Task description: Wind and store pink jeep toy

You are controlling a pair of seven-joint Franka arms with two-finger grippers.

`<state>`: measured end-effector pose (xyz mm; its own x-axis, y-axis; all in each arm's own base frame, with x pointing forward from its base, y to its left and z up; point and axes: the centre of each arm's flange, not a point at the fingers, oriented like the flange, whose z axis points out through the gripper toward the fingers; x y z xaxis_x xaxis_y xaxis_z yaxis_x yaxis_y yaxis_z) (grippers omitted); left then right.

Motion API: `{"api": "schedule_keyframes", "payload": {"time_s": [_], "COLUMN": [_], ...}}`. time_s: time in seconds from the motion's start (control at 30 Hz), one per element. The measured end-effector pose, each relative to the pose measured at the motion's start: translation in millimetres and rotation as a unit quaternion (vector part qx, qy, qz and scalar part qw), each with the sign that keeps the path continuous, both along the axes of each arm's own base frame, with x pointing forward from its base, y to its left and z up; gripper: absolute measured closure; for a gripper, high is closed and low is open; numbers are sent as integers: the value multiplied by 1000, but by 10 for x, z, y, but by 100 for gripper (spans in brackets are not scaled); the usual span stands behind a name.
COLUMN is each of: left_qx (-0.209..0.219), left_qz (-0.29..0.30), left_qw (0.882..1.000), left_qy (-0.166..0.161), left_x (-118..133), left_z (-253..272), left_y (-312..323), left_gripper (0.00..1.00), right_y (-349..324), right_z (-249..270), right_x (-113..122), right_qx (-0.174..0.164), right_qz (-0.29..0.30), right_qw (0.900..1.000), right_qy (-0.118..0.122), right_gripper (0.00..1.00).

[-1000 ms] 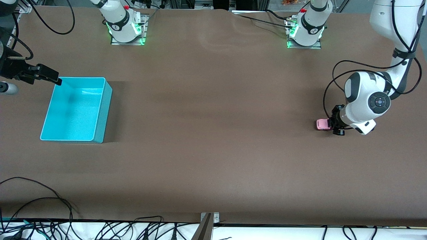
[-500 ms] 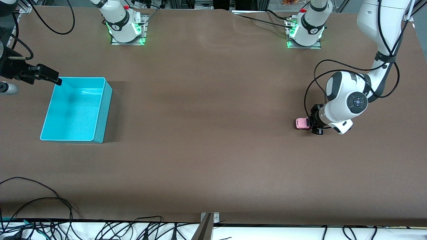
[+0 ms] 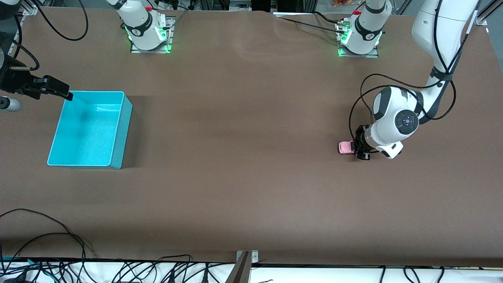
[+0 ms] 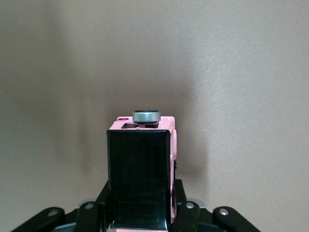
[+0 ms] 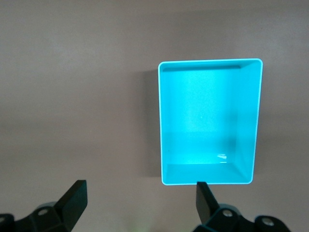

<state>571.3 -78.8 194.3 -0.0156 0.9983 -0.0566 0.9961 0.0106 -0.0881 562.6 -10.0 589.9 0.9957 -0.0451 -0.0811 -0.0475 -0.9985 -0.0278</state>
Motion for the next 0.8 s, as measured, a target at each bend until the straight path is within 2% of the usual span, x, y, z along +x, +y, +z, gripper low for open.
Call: {"api": "schedule_keyframes", "payload": {"time_s": [0.43,0.8], "left_qx": [4,15], "left_qz": [1,-7], "left_qw": [1000,1000], "left_qy": [0,1], "left_x": [4,23], "left_z": [-8,-19], "left_y": [79,529], "left_gripper": [49,49], "right_y": [2,2], "right_z": [-1,-1], "right_x": [0,0], "right_qx": [0,0], "right_qz": [0,0], "right_qw": [1000,1000], "right_qy": [0,0], "right_gripper": [0,0]}}
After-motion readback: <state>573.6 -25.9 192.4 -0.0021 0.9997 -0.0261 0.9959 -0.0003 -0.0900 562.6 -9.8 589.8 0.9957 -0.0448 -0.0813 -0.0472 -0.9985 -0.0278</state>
